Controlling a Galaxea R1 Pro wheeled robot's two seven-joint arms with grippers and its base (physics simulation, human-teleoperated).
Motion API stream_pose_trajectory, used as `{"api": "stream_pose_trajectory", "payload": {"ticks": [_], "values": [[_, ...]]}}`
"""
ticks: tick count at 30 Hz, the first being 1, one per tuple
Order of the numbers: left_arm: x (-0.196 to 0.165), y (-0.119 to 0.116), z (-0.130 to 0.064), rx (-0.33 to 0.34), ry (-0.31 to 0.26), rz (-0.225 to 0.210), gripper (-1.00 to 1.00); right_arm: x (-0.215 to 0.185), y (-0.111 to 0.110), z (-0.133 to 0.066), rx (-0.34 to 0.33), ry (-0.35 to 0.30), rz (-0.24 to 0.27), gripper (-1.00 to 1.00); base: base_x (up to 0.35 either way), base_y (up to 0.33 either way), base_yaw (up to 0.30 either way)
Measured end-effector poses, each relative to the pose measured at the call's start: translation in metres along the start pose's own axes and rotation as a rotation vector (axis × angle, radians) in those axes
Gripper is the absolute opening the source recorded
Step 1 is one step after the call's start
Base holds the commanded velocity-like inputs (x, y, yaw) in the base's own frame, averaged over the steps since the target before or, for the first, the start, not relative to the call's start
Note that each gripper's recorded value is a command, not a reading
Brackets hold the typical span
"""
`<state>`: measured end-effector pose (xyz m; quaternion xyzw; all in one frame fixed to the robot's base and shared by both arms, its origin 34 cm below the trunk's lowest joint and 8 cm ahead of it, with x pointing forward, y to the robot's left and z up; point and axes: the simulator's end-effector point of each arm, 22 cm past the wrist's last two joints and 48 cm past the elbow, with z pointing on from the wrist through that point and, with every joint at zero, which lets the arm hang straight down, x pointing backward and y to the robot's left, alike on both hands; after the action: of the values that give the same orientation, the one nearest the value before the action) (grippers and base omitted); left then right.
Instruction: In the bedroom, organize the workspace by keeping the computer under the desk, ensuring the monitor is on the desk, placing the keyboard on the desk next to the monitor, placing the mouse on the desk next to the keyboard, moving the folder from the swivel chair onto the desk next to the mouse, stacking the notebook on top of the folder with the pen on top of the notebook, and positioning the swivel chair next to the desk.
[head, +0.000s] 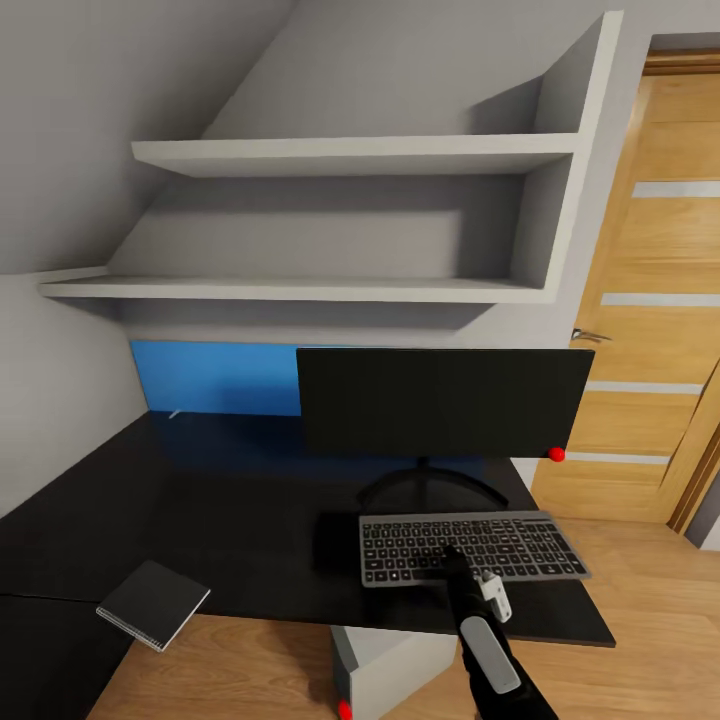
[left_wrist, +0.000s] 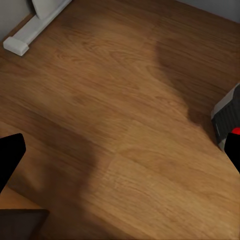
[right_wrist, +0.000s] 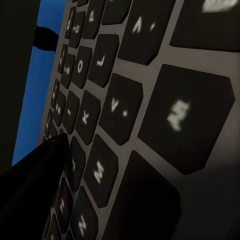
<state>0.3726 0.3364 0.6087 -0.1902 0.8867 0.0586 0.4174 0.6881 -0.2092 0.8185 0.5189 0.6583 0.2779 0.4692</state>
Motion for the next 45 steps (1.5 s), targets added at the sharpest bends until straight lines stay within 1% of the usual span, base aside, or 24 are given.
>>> {"api": "stream_pose_trajectory", "payload": {"ticks": [16,45], "values": [[-0.0001,-0.0002,0.0,0.0,0.0,0.0,1.0,0.0017,0.0007,-0.0002,-0.002,0.005,0.002,-1.0,0.042,0.032,0.0],[-0.0001,-0.0002,0.0,0.0,0.0,0.0,1.0,0.004,0.0007,-0.0002,-0.003,0.013,0.001,-1.0,0.001,0.001,0.0]]}}
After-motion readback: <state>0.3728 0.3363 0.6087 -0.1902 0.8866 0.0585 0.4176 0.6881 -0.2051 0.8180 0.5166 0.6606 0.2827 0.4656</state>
